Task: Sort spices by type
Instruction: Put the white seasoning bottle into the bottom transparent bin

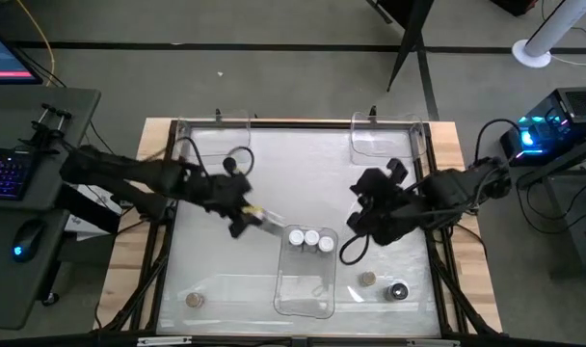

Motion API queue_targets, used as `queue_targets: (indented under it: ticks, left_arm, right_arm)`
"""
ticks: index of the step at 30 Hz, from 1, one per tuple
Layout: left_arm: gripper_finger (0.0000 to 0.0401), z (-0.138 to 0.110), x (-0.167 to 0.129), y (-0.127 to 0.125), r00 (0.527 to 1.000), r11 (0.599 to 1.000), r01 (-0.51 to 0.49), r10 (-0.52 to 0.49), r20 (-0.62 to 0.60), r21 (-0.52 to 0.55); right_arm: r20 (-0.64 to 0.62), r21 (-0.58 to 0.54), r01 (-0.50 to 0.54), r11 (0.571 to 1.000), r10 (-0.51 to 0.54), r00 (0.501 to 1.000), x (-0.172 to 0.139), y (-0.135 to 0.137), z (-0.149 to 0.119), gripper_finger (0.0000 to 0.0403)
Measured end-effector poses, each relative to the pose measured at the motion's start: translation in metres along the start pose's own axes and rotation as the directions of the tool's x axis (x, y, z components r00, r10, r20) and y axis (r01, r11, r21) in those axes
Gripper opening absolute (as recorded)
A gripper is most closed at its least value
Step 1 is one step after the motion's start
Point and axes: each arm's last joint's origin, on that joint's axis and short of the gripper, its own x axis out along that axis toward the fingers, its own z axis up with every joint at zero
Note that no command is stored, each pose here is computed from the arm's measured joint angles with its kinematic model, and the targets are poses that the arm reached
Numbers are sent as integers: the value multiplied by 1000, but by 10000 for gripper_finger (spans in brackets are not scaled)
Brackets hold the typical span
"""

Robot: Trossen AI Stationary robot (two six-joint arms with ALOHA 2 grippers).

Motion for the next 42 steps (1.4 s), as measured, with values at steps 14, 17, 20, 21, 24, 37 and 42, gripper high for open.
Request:
queue_targets:
  ticks: [14, 17, 20, 21, 24, 37, 42]
  left_arm:
    - [164, 24, 62, -87, 995, 824, 29, 29, -94, 566]
    - [164, 23, 81, -93, 982, 778, 6, 114, -151, 629]
    - [164, 18, 99, -100, 973, 741, 12, 147, -180, 671]
    - [164, 16, 104, -103, 972, 734, 19, 147, -185, 679]
    - [164, 9, 115, -105, 962, 725, 23, 172, -213, 688]
    - [171, 0, 146, -87, 896, 678, -15, 335, -290, 735]
    - [178, -2, 154, -84, 887, 671, -16, 353, -299, 742]
  right_arm:
    - [-60, 29, -28, 999, 30, 998, 3, -13, 7, 0]
    - [-63, 34, -30, 999, 32, 997, 4, -13, 7, 0]
    - [-65, 34, -31, 999, 33, 997, 4, -13, 7, 0]
    - [-65, 35, -31, 999, 33, 997, 4, -13, 7, 0]
    - [-74, 35, -39, 999, 41, 996, 4, -13, 7, 0]
    - [-85, 40, -48, 998, 52, 995, 4, -12, 6, 0]
    - [-84, 46, -51, 998, 55, 995, 4, -12, 7, 0]
